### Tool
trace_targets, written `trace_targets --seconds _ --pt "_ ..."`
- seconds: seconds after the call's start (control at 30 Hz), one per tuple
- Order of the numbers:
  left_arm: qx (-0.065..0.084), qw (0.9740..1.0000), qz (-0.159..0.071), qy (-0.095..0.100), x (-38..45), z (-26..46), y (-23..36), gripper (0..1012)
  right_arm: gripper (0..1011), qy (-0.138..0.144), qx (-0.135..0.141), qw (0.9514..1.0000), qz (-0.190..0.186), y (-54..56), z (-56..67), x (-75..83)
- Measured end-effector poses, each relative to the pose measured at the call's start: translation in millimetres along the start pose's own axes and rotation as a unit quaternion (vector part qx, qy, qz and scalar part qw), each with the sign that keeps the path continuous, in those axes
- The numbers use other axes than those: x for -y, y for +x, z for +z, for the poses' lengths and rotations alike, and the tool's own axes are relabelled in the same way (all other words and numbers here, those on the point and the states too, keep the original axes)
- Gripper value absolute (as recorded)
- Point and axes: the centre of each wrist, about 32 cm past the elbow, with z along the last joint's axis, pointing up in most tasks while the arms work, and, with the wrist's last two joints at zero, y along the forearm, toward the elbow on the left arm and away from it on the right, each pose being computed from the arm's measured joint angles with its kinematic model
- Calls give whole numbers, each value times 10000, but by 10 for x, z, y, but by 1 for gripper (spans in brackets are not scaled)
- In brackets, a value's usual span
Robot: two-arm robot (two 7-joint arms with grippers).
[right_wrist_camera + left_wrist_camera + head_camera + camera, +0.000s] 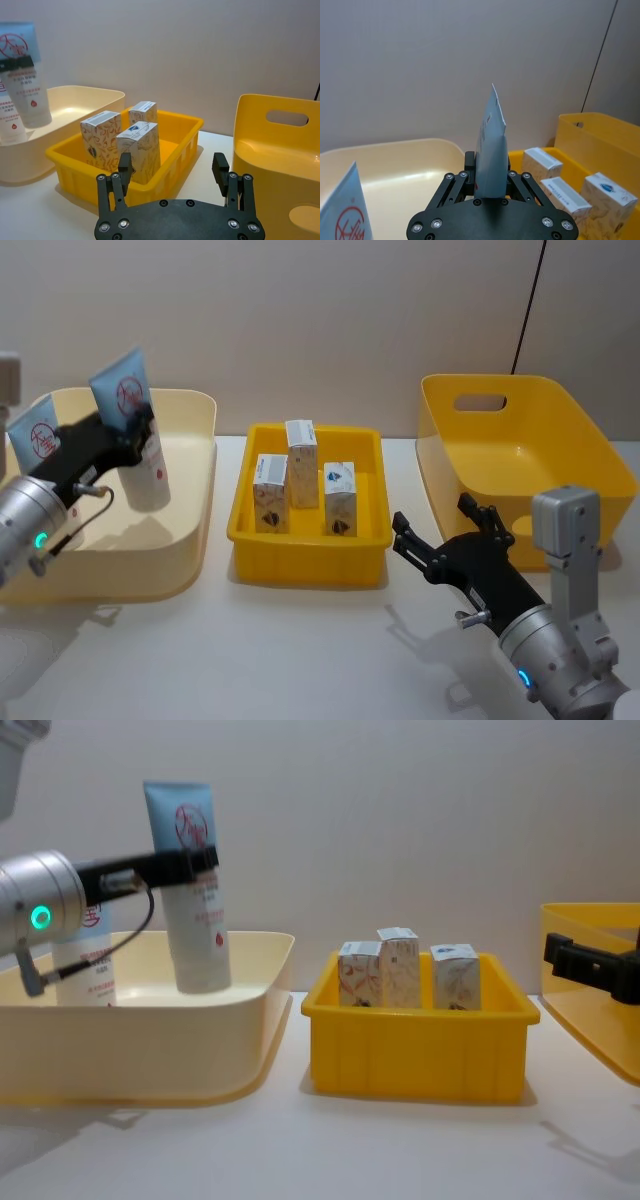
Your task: Bimanual collaborative sorting of washing and personal care products
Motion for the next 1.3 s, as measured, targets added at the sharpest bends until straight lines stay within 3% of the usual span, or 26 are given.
trace_targets --seconds 0.13,0.37,0.7,0.8,0.83,0.9,0.93,1.0,1.03,1.23,1.3 --pt "56 9994 -243 -235 2 127 38 272 1001 0 0 10000 0 0 0 0" --pt "71 9965 -667 -490 7 280 71 272 1001 0 0 10000 0 0 0 0" --pt "-32 9889 -1335 -652 34 384 52 272 1001 0 0 10000 0 0 0 0" --pt "-92 9857 -1546 -658 46 390 32 272 1001 0 0 10000 0 0 0 0" --pt "-141 9829 -1717 -648 58 389 12 272 1001 0 0 10000 0 0 0 0" --pt "-159 9820 -1771 -642 62 387 5 272 1001 0 0 10000 0 0 0 0" --pt "-198 9797 -1893 -627 73 381 -13 272 1001 0 0 10000 0 0 0 0" --pt "-230 9778 -1991 -612 81 373 -30 272 1001 0 0 10000 0 0 0 0" --pt "-268 9753 -2113 -592 93 364 -53 272 1001 0 0 10000 0 0 0 0" --pt "-400 9661 -2498 -516 136 313 -143 272 1001 0 0 10000 0 0 0 0" --pt "-473 9602 -2715 -454 169 263 -207 272 1001 0 0 10000 0 0 0 0"
